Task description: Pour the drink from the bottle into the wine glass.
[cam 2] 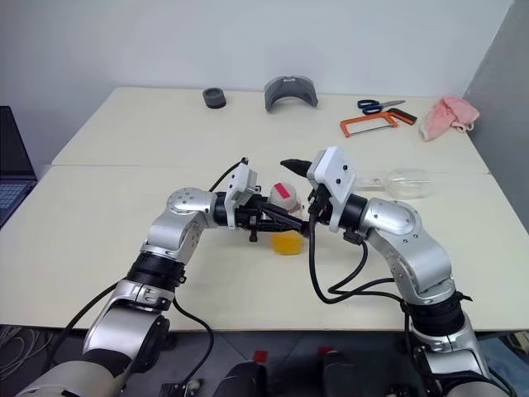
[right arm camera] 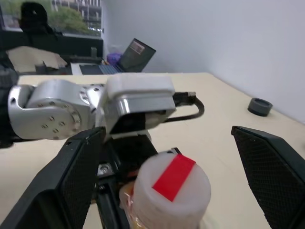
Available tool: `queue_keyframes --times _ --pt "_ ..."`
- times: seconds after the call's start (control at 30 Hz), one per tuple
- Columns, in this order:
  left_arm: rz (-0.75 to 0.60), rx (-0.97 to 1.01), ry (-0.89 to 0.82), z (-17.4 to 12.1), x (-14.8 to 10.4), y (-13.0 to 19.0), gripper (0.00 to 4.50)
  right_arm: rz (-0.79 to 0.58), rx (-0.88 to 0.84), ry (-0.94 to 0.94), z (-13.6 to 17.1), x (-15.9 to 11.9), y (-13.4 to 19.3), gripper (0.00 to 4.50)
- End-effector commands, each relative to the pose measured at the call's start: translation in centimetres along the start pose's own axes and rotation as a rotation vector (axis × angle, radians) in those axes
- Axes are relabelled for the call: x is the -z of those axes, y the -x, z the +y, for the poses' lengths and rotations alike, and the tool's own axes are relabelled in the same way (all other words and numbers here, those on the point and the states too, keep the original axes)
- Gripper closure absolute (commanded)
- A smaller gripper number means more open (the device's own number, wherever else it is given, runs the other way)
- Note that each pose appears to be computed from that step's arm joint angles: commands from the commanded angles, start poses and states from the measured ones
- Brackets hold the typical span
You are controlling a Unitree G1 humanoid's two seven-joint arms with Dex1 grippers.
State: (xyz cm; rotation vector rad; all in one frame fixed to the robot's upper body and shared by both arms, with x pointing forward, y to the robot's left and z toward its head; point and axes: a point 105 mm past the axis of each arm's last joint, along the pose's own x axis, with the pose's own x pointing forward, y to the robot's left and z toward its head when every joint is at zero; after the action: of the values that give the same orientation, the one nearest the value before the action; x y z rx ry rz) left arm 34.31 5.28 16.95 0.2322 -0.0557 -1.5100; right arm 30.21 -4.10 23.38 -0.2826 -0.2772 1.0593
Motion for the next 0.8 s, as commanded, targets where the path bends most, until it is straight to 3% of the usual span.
queue_keyframes --times 0.03,0.8 --pt "-0.048 0.008 -0.061 0.1 -1.8 -0.2 2.85 -0.016 0.051 0.055 -0.9 -0.5 0.3 0.00" --pt "-0.033 0.000 -0.060 0.2 -1.5 0.2 2.85 0.010 0.092 -0.016 -1.9 0.0 2.1 0.00"
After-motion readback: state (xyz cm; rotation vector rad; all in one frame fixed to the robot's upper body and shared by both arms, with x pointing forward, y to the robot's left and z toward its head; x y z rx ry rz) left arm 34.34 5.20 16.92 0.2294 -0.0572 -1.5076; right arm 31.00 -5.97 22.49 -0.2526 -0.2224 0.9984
